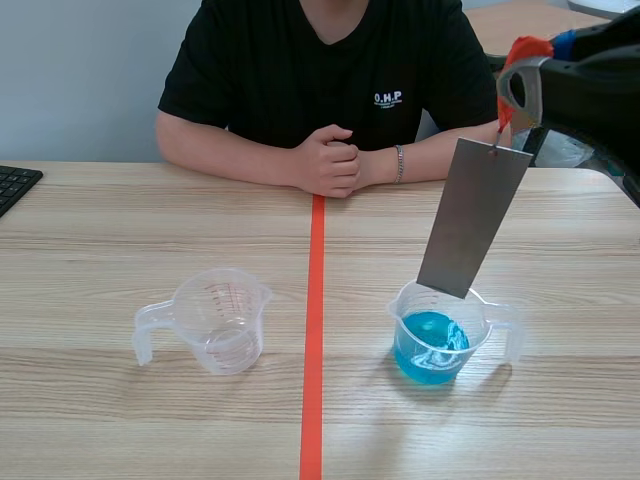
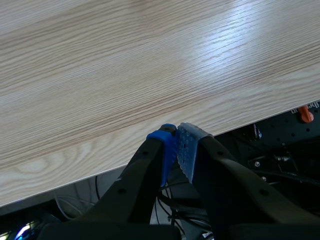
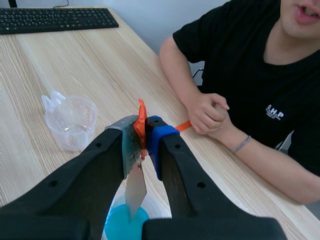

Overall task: Do the redox reaction experiment.
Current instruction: 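Raise the plate and point at it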

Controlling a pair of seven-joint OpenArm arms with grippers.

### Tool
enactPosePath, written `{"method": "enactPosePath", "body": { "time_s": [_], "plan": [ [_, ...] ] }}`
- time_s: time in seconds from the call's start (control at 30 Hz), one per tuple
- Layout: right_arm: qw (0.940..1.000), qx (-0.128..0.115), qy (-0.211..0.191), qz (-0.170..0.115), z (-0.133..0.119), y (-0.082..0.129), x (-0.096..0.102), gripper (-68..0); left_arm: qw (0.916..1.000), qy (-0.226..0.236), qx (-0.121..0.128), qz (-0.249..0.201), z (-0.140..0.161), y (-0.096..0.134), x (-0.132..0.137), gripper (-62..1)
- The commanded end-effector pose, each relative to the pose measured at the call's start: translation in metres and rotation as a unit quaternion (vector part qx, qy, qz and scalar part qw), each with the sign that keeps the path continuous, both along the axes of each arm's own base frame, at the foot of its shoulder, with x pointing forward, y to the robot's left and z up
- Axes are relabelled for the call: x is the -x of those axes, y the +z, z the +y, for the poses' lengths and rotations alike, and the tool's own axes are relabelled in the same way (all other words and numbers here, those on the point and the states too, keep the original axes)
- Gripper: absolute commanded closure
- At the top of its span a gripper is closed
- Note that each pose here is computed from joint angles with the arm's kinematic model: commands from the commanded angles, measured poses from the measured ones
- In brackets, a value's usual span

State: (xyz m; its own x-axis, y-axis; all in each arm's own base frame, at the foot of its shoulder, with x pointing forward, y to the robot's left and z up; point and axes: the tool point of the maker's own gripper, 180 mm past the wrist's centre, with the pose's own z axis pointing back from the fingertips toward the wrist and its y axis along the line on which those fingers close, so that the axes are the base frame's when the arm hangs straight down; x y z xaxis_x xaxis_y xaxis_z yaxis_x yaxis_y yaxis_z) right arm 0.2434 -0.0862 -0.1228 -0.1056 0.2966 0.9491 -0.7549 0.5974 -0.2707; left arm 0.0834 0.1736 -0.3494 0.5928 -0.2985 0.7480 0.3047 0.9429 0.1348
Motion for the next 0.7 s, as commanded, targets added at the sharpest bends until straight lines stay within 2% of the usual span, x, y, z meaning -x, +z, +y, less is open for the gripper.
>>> {"method": "enactPosePath", "body": {
  "time_s": [0.0, 0.53, 0.67],
  "plan": [
    [0.9998, 0.001, 0.01, -0.016, 0.0024, 0.0116, 0.0025, -1.5, 0.9999, -0.001, 0.007, -0.012, -0.0032, 0.0051, -0.0044, -4.0],
    [0.9999, 0.006, 0.005, -0.011, -0.0004, 0.0117, 0.0022, -1.5, 0.9999, -0.002, 0.007, -0.012, -0.0033, 0.0053, -0.0045, -4.0],
    [0.9999, 0.006, 0.005, -0.01, -0.0005, 0.0114, 0.0022, -1.5, 0.9993, -0.009, 0.014, -0.033, -0.0061, 0.0117, -0.0092, -4.0]
  ]
}}
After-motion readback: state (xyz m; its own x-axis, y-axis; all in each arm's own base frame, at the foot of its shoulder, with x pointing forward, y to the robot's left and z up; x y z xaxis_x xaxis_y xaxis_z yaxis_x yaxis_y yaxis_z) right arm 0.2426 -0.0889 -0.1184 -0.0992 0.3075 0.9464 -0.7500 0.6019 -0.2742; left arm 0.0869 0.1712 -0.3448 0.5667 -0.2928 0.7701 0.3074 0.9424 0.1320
